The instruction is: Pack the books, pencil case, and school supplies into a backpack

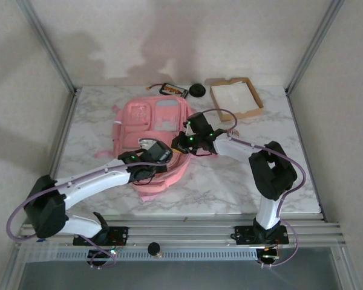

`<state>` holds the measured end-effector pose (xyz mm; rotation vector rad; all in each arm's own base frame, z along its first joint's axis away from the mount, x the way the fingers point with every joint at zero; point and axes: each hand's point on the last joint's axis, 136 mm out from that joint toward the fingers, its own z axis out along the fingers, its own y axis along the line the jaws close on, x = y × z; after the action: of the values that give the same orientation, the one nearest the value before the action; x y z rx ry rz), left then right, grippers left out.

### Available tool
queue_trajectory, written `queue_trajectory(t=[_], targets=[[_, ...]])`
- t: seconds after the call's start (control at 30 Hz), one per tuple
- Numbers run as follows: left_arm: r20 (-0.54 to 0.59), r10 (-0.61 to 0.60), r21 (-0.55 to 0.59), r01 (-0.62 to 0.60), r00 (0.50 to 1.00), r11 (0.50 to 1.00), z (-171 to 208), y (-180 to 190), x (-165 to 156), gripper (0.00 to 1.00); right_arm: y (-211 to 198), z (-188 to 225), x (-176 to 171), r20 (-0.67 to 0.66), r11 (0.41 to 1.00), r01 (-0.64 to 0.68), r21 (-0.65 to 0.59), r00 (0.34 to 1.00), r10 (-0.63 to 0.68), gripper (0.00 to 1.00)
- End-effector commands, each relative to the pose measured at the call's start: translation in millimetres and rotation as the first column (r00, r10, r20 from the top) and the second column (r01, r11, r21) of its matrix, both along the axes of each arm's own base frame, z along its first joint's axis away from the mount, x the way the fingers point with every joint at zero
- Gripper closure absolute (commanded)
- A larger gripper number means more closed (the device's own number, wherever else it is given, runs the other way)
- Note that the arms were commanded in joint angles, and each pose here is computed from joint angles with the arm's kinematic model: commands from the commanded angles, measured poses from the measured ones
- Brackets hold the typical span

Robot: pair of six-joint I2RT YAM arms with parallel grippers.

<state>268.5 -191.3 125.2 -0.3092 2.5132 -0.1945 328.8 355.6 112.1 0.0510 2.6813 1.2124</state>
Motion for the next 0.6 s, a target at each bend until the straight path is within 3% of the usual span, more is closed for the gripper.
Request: queue_trajectory(t=[0.0,0.17,0.37,0.57], targets=[[-0.049,0.137,0.188,-0.126,0.989,0.974,-5,74,-23,1.0,-32,8,53,0.128,0.991,0.115,-0.068,0.986,-0.106,1.0],[-0.076,0.212,0.198,-0.194,0.974,0.961,-9,113,-28,1.0,-49,22,77,0.152,0.989,0.129,-0.079,0.982,-0.116,1.0],[-0.104,0.23,0.226,-0.202,0.968,0.953,-17,127,-27,1.0,-53,34,93,0.183,0.987,0.128,-0.095,0.977,-0.108,1.0],[-0.17,0.08,0.059,-0.071,0.982,0.996,-22,84,-38,1.0,-48,36,95,0.178,0.992,0.109,-0.069,0.979,-0.096,1.0]])
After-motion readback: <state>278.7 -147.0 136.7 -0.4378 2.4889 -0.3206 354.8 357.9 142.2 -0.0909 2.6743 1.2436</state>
